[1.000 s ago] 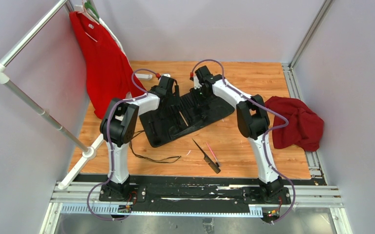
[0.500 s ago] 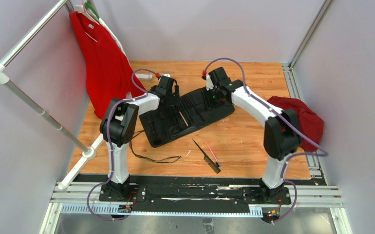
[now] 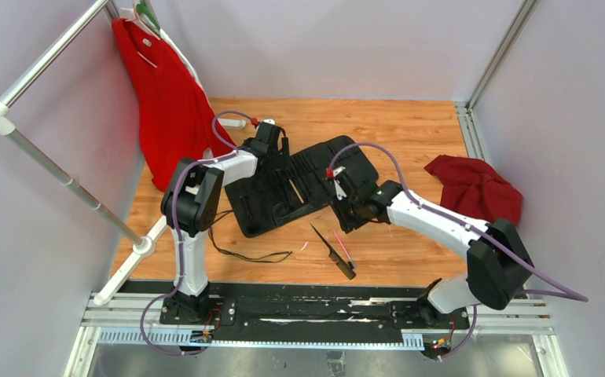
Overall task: Organize the makeup
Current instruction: Place the makeup brush in the storage box, then pick up the makeup brush from the center of the board.
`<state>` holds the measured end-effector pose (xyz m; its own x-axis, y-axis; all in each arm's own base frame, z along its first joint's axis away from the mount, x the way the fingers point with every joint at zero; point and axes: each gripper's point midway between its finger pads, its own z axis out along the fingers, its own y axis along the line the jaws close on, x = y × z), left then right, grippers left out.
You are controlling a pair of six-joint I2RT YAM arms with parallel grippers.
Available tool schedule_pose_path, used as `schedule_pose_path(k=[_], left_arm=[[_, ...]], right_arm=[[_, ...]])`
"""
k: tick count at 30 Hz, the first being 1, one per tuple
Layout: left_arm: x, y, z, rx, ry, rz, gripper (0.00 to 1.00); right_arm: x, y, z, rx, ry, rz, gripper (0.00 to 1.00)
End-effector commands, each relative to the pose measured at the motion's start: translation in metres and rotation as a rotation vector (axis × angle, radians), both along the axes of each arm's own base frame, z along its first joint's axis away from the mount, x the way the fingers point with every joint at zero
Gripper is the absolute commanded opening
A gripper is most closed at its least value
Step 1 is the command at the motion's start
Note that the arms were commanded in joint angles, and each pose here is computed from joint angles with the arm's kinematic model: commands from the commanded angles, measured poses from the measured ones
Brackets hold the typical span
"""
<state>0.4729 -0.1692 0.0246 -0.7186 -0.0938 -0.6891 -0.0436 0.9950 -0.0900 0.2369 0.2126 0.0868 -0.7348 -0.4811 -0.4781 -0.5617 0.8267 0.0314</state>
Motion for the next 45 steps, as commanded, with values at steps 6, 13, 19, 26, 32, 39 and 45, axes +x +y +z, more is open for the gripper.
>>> schedule_pose_path(k=[6,13,19,26,32,39,45], left_arm=[[-0.039,0.002,-0.050,-0.011,0.187,-0.025,0.95],[-0.039,0.002,-0.051,-0.010,0.187,-0.025,0.95],[-0.039,0.003,-0.050,-0.010,0.186,-0.024,0.95],[-0.040,0.002,-0.051,-0.011,0.186,-0.025,0.95],[-0.040,0.003,-0.051,-0.011,0.186,-0.025,0.95],[-0.039,0.002,-0.050,-0.011,0.184,-0.025,0.95],[-0.040,0.003,-0.051,-0.010,0.185,-0.025,0.95]], right_arm=[[-0.041,-0.022,-0.030,-0.068,0.034,-0.045,0.43],[-0.056,-0.019,-0.040,-0.068,0.050,-0.029,0.43],[-0.060,-0.015,-0.049,-0.083,0.063,-0.017,0.42],[-0.062,-0.011,-0.055,-0.098,0.075,-0.004,0.42],[-0.062,-0.011,-0.060,-0.108,0.083,-0.002,0.42],[-0.064,-0.010,-0.065,-0.110,0.095,0.000,0.41],[-0.068,-0.011,-0.072,-0.107,0.111,-0.004,0.38]])
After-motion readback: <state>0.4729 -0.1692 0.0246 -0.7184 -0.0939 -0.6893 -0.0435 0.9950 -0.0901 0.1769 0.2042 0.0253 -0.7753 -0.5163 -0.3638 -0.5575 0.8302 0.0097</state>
